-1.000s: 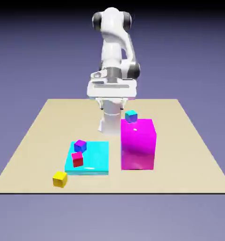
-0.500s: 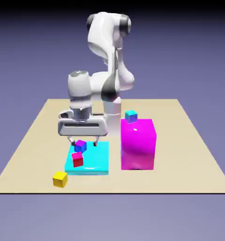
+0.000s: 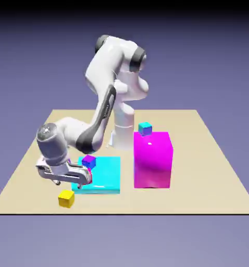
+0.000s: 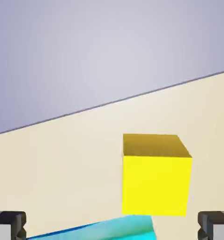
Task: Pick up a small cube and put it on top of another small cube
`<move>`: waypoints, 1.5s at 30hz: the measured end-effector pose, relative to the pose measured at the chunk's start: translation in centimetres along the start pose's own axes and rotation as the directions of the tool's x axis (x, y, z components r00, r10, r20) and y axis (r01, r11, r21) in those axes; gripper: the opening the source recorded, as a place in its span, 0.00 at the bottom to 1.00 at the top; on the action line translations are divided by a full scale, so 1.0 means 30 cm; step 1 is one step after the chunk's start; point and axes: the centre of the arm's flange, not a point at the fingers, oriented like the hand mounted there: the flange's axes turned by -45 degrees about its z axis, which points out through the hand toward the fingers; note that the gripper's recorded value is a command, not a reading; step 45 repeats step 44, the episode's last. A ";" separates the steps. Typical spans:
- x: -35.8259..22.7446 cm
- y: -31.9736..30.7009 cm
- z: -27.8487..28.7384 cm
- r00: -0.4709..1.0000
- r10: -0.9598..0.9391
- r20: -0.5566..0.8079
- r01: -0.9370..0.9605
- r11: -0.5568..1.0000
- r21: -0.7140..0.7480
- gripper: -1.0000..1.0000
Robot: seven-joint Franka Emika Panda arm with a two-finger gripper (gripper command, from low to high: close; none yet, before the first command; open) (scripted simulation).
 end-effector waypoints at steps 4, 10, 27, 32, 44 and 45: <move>0.044 0.037 0.172 0.998 0.009 0.058 -0.008 1.000 -0.012 0.50; 0.040 0.036 0.119 0.998 0.009 0.057 -0.008 1.000 -0.010 0.00; -0.486 0.077 -0.045 0.971 0.221 0.093 -0.231 0.966 0.117 0.00; -0.654 0.051 -0.053 0.960 0.266 0.082 -0.274 0.955 0.110 0.00; -0.715 0.017 0.128 0.956 0.284 0.070 -0.289 0.952 0.095 1.00; -0.715 0.017 0.128 0.956 0.284 0.070 -0.289 0.952 0.095 1.00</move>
